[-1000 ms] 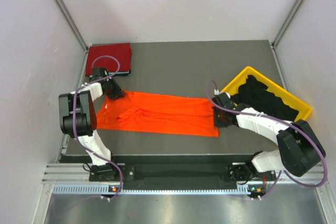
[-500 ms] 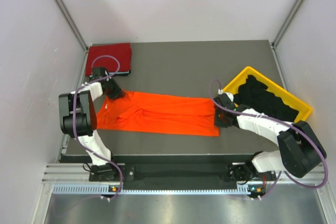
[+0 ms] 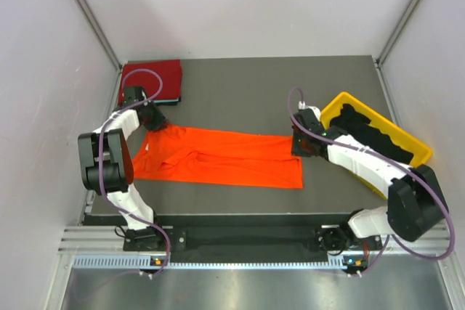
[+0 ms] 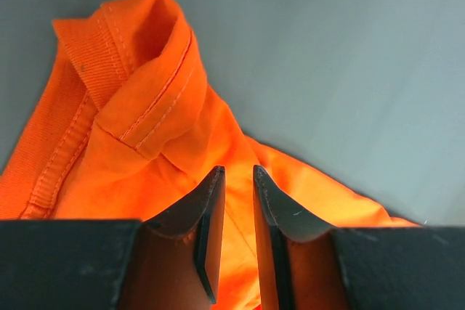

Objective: Fold and stack the t-shirts
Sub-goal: Fold the tshirt

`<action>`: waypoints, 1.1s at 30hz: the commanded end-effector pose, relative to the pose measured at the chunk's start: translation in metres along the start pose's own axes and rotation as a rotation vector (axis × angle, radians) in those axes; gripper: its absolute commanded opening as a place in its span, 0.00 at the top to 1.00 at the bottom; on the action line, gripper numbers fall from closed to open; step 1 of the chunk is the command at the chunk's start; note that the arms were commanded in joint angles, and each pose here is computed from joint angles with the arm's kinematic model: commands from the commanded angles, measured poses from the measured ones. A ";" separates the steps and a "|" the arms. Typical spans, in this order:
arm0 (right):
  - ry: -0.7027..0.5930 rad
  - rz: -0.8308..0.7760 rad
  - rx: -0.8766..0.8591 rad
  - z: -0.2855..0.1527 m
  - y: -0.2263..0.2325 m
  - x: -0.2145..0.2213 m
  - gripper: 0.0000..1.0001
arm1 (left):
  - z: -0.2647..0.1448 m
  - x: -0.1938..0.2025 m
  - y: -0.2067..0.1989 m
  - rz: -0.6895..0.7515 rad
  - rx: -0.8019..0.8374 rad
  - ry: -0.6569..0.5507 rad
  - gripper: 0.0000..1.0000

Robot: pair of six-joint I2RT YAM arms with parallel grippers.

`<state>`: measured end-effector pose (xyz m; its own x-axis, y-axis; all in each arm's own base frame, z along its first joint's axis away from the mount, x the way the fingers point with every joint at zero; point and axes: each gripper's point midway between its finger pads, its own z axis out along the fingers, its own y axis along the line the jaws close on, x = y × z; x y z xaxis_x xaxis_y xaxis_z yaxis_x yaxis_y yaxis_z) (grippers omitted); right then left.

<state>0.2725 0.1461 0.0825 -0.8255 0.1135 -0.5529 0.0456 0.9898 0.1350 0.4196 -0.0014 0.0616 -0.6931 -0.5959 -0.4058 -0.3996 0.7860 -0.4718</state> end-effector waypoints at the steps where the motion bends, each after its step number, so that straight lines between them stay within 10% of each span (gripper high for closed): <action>1: -0.029 -0.015 -0.001 0.013 0.010 -0.024 0.81 | -0.006 -0.010 -0.007 0.006 0.002 -0.023 0.73; 21: 0.075 -0.035 0.238 0.067 -0.049 0.031 0.86 | -0.002 -0.015 0.082 -0.076 -0.448 -0.111 0.78; 33: 0.044 -0.046 0.199 0.061 -0.039 0.014 0.79 | -0.033 -0.049 0.043 -0.105 -0.307 -0.207 0.71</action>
<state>0.2933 0.1327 0.0217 -0.8492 0.0821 -0.5216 0.0902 0.9959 0.0099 0.3987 0.0555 0.0334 -0.5887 -0.6792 -0.4382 -0.6648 0.7152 -0.2154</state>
